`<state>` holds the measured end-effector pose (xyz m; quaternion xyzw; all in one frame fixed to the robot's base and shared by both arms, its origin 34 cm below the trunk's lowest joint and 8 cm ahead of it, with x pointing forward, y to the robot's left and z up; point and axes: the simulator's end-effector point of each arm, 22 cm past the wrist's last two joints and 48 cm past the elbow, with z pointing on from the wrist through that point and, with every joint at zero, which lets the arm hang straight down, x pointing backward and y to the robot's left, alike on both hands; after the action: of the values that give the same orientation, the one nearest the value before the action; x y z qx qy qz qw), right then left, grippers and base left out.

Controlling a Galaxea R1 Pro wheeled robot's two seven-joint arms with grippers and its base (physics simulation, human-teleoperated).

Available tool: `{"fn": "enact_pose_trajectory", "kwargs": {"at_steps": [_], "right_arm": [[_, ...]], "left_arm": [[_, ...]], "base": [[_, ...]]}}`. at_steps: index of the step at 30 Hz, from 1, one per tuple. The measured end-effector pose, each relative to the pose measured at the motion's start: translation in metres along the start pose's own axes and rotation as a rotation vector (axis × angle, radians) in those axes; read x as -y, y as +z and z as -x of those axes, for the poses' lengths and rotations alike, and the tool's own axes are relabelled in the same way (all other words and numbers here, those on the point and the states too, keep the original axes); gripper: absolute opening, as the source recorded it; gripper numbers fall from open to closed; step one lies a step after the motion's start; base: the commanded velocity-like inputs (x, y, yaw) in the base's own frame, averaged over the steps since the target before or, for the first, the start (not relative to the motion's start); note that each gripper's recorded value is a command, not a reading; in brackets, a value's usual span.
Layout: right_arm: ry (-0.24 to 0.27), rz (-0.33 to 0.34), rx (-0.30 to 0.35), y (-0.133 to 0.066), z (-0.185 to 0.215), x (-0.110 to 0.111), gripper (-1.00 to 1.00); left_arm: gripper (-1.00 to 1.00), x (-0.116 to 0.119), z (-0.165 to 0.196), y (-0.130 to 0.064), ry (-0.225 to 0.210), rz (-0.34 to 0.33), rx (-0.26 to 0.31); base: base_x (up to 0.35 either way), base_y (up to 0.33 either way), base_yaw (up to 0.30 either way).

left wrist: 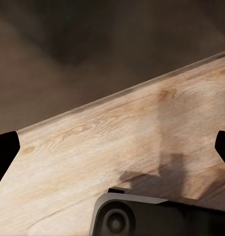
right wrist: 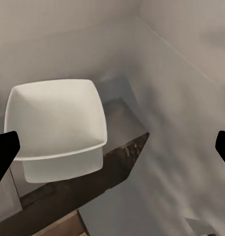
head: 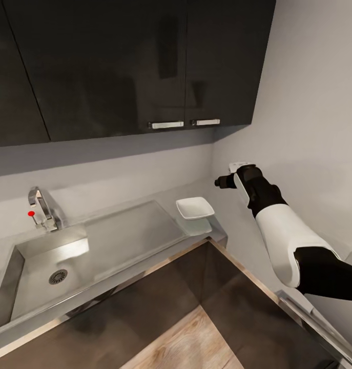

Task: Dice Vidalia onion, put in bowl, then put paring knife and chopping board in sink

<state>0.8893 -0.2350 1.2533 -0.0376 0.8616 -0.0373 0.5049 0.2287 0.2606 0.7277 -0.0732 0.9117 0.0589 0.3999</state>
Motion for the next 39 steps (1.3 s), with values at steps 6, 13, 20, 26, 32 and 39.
{"fn": "enact_pose_trajectory", "kwargs": {"at_steps": [6,13,20,26,32,39], "right_arm": [[0.0,0.004,-0.02,0.005,-0.016,-0.003,1.0],[-0.001,0.005,-0.028,0.006,-0.022,-0.004,1.0],[-0.001,0.013,-0.038,0.009,-0.029,-0.009,1.0],[-0.001,0.014,-0.04,0.009,-0.03,-0.01,1.0],[-0.001,0.016,-0.039,0.009,-0.03,-0.011,1.0],[-0.001,0.015,-0.039,0.008,-0.029,-0.011,1.0]], "left_arm": [[1.0,0.0,0.0,0.0,0.0,0.0,0.0],[1.0,0.0,0.0,0.0,0.0,0.0,0.0],[1.0,0.001,0.0,0.0,0.0,-0.001,0.0],[1.0,0.001,0.0,0.0,0.0,-0.002,0.0],[1.0,0.001,0.0,0.0,0.0,-0.002,0.0],[1.0,0.001,0.0,0.0,0.0,-0.002,0.001]], "base": [[0.003,0.0,0.0],[0.138,0.0,0.0],[0.072,0.0,0.0],[0.027,0.0,0.0],[0.097,0.0,0.0],[0.238,-0.003,0.0]]}}
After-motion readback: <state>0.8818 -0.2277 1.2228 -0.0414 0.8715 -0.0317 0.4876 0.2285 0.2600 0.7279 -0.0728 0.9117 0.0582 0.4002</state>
